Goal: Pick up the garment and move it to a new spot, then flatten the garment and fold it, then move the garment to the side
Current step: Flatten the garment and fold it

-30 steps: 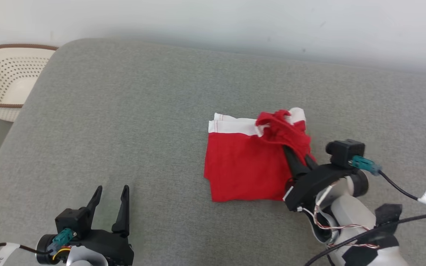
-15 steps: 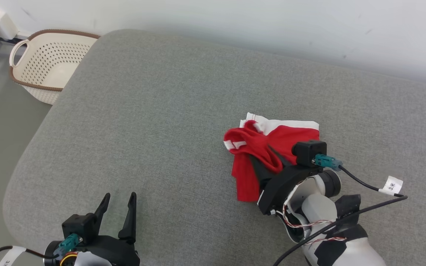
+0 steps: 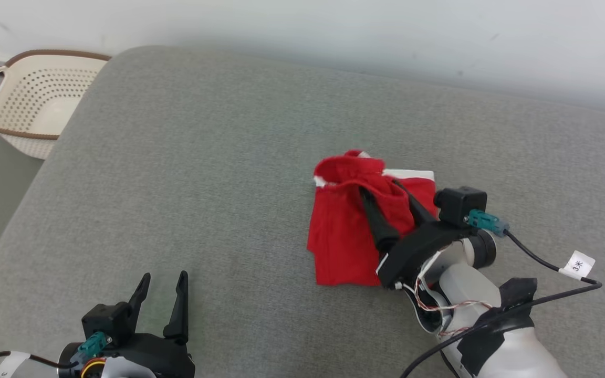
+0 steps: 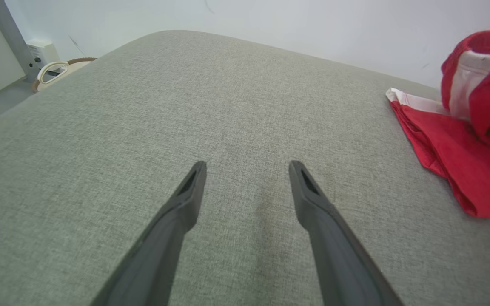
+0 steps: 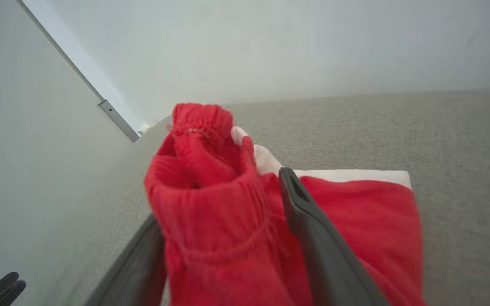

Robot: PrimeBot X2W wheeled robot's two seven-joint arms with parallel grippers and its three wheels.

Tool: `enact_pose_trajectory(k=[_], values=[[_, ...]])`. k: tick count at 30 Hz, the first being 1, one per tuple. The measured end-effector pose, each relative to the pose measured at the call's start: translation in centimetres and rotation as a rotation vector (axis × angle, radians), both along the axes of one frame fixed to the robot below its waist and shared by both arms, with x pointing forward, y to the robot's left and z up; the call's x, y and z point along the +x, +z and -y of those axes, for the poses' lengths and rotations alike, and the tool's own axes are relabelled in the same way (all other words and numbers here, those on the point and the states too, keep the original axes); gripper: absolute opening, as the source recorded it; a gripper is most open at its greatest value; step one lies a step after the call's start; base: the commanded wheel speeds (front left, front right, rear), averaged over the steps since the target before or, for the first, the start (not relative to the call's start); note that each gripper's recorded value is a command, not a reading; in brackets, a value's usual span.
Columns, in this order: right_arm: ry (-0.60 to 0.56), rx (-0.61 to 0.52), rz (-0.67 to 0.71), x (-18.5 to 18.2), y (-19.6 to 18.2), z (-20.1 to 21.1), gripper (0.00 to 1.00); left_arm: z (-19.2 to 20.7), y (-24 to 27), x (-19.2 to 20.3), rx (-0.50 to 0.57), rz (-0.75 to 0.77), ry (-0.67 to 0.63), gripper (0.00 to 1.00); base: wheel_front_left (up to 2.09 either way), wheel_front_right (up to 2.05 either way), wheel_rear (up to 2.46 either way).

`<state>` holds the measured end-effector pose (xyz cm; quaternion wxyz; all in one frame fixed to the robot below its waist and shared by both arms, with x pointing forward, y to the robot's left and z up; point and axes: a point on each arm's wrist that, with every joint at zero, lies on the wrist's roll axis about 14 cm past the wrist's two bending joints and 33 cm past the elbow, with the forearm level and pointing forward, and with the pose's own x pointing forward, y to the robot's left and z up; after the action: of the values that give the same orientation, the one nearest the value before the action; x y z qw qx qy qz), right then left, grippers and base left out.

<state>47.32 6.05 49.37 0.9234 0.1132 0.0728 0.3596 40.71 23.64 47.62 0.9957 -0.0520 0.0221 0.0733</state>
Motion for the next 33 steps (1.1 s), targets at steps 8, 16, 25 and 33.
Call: enact_pose_trajectory(k=[8, 16, 25, 33], values=[[0.057, -0.094, -0.036, -1.7, -2.3, -0.4, 1.00, 0.5, -0.2, 0.1, -0.014, -0.003, -0.019, 1.00, 0.00, 0.00, 0.00], [0.180, -0.052, -0.047, -4.3, -1.3, -3.6, 1.00, -0.5, 0.5, -0.5, -0.009, 0.013, 0.010, 1.00, 0.00, 0.00, 0.00], [0.078, 0.029, 0.009, -2.0, 1.2, 0.1, 1.00, -0.2, 1.3, -0.1, 0.006, 0.039, 0.001, 1.00, 0.00, 0.00, 0.00], [-0.146, -0.003, -0.025, 2.0, -0.7, 6.7, 1.00, 1.0, 1.0, 0.6, 0.004, 0.031, -0.034, 1.00, 0.00, 0.00, 0.00]])
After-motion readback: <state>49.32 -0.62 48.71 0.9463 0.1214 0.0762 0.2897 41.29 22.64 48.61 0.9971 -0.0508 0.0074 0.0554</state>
